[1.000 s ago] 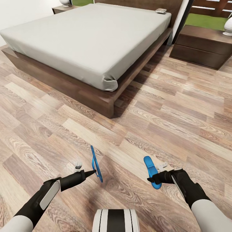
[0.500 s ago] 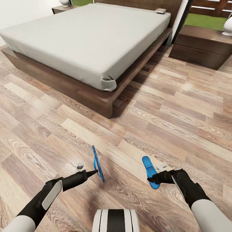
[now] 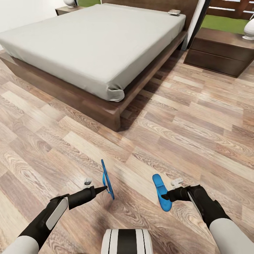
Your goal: In the bedroom, move the book from the bed onto either nightstand, and place the two sandals side by side next to the bed.
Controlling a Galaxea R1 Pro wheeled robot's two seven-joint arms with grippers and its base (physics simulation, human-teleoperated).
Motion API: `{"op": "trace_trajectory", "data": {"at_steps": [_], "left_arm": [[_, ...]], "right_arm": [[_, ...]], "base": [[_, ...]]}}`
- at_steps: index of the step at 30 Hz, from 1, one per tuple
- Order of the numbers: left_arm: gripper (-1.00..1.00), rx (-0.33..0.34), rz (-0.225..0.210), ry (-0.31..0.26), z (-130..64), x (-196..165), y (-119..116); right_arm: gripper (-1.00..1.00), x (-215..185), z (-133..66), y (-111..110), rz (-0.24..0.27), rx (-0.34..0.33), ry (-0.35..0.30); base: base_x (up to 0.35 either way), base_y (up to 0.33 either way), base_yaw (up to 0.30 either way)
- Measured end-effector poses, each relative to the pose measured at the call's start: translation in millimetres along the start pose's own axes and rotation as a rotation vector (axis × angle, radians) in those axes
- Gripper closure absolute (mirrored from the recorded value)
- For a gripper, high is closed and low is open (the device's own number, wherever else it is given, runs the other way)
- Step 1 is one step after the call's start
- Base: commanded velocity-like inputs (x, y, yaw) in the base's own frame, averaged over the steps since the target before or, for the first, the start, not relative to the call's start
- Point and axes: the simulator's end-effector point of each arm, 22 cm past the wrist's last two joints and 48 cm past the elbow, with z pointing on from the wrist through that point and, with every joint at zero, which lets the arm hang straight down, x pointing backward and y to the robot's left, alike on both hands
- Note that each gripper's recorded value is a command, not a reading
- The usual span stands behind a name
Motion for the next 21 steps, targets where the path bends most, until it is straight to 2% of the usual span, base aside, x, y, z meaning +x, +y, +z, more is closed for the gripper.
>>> {"op": "trace_trajectory", "data": {"at_steps": [5, 12, 21], "left_arm": [[1.00, 0.001, -0.001, 0.001, -0.1, 0.3, 0.0], [1.00, 0.003, -0.002, 0.001, -0.1, 0.4, -0.5], [1.00, 0.003, -0.003, 0.000, -0.1, 0.4, -0.4]], "right_arm": [[-1.00, 0.0, 0.0, -0.2, 0.000, 0.001, 0.000], [-1.00, 0.0, -0.1, -0.3, 0.000, 0.001, 0.000], [-1.00, -0.6, -0.2, -0.3, -0.001, 0.001, -0.001]], "base": [[0.024, -0.004, 0.000], [0.185, 0.000, 0.000], [0.021, 0.000, 0.000]]}}
